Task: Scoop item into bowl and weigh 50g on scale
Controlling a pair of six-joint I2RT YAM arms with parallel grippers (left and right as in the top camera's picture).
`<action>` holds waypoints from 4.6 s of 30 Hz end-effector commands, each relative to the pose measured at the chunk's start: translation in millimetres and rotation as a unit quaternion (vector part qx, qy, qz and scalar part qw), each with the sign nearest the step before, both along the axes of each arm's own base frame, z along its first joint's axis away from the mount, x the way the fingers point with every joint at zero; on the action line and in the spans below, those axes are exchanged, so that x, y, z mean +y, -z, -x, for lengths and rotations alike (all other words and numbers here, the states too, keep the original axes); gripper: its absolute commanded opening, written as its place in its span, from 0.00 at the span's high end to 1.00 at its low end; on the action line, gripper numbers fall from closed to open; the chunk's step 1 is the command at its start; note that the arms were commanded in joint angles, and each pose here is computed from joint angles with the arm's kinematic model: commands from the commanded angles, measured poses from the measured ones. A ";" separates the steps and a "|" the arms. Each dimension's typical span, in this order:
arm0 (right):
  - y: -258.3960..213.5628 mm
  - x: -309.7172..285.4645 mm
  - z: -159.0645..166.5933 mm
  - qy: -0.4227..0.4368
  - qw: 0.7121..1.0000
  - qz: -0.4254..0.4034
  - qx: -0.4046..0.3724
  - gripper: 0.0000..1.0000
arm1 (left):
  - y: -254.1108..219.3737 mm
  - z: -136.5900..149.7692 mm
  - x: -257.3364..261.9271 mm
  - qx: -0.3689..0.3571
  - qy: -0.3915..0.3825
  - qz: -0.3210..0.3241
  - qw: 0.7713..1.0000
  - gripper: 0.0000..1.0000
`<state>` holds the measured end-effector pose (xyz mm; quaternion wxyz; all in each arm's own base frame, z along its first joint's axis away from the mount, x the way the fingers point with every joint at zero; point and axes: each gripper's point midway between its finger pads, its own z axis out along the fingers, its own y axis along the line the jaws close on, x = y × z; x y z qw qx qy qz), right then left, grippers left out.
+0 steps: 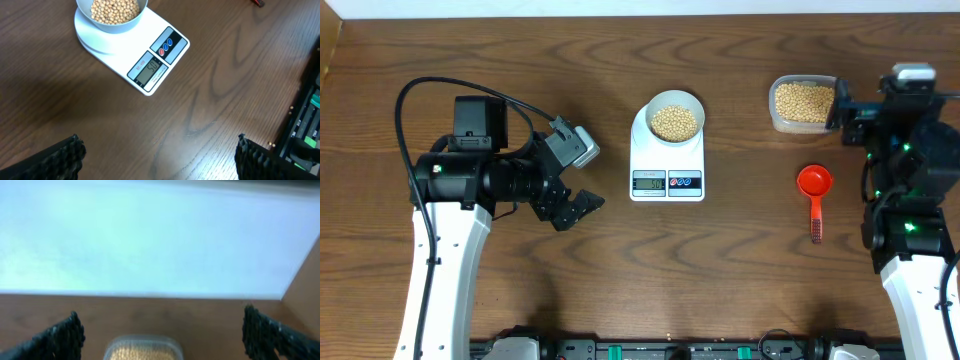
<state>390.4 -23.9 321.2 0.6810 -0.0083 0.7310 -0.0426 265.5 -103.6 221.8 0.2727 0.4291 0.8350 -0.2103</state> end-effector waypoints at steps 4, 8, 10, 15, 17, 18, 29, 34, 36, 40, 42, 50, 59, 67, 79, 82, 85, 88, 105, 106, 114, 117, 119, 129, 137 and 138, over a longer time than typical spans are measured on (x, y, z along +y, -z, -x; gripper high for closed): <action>-42.2 26.0 2.0 -0.071 0.994 0.012 -0.078 0.01 | -6.3 -1.3 -0.7 -0.006 -0.001 0.006 1.000 0.02; -44.0 40.4 4.2 -0.113 0.990 0.013 -0.082 0.01 | -6.3 -1.3 -0.7 -0.006 -0.001 0.006 1.000 0.02; -40.5 50.0 5.7 -0.140 0.987 0.012 -0.075 0.01 | -6.3 -1.3 -0.7 -0.006 -0.001 0.006 1.000 0.02; -27.3 77.8 12.5 -0.213 0.976 0.002 -0.048 0.01 | -6.3 -1.3 -0.7 -0.006 -0.001 0.006 1.000 0.02; -18.9 91.8 17.5 -0.249 0.968 -0.007 -0.030 0.01 | -6.3 -1.3 -0.7 -0.006 -0.001 0.006 1.000 0.02; -14.9 96.6 19.4 -0.261 0.965 -0.010 -0.021 0.01 | -6.3 -1.3 -0.7 -0.006 -0.001 0.006 1.000 0.02; -34.7 110.6 23.7 -0.285 0.957 0.002 -0.064 0.01 | -6.3 -1.3 -0.7 -0.006 -0.001 0.006 1.000 0.02; -47.9 106.4 22.5 -0.271 0.958 0.010 -0.092 0.01 | -6.3 -1.3 -0.7 -0.006 -0.001 0.006 1.000 0.02; -51.5 106.4 23.0 -0.271 0.957 0.012 -0.099 0.01 | -6.3 -1.3 -0.7 -0.006 -0.001 0.006 1.000 0.02; -54.7 108.2 24.5 -0.277 0.955 0.014 -0.106 0.01 | -6.3 -1.3 -0.7 -0.006 -0.001 0.006 1.000 0.02; -54.3 111.9 26.6 -0.288 0.952 0.015 -0.106 0.01 | -6.3 -1.3 -0.7 -0.006 -0.001 0.006 1.000 0.02; -53.2 146.0 55.0 -0.406 0.908 0.021 -0.106 0.01 | -6.3 -1.3 -0.7 -0.006 -0.001 0.006 1.000 0.02; -78.4 146.3 83.6 -0.406 0.903 0.036 -0.137 0.01 | -6.3 -1.3 -0.7 -0.006 -0.001 0.006 1.000 0.02; -101.4 142.9 119.8 -0.393 0.904 0.046 -0.163 0.01 | -6.3 -1.3 -0.7 -0.006 -0.001 0.006 1.000 0.02; -124.5 136.8 181.0 -0.369 0.904 0.061 -0.208 0.01 | -6.3 -1.3 -0.7 -0.006 -0.001 0.006 1.000 0.02; -120.1 135.0 186.6 -0.363 0.909 0.056 -0.197 0.01 | -6.3 -1.3 -0.7 -0.006 -0.001 0.006 1.000 0.02; -111.4 134.7 189.3 -0.363 0.913 0.047 -0.178 0.01 | -6.3 -1.3 -0.7 -0.006 -0.001 0.006 1.000 0.02; -100.3 134.7 188.6 -0.365 0.918 0.037 -0.152 0.01 | -6.3 -1.3 -0.7 -0.006 -0.001 0.006 1.000 0.02; -73.5 124.0 183.7 -0.329 0.939 0.015 -0.101 0.01 | -6.3 -1.3 -0.7 -0.006 -0.001 0.006 1.000 0.02; -73.1 123.9 186.4 -0.329 0.938 0.016 -0.104 0.01 | -6.3 -1.3 -0.7 -0.006 -0.001 0.006 1.000 0.02; -59.7 119.5 212.1 -0.314 0.939 0.027 -0.138 0.01 | -6.3 -1.3 -0.7 -0.006 -0.001 0.006 1.000 0.02; -61.2 116.8 222.5 -0.304 0.940 0.031 -0.154 0.01 | -6.3 -1.3 -0.7 -0.006 -0.001 0.006 1.000 0.02; -63.1 113.9 228.5 -0.295 0.941 0.033 -0.163 0.01 | -6.3 -1.3 -0.7 -0.006 -0.001 0.006 1.000 0.02; -66.3 108.4 259.5 -0.275 0.937 0.044 -0.208 0.01 | -6.3 -1.3 -0.7 -0.006 -0.001 0.006 1.000 0.02; -63.6 111.4 262.6 -0.286 0.935 0.041 -0.205 0.01 | -6.3 -1.3 -0.7 -0.006 -0.001 0.006 1.000 0.02; -63.6 111.9 263.0 -0.288 0.934 0.041 -0.205 0.01 | -6.3 -1.3 -0.7 -0.006 -0.001 0.006 1.000 0.02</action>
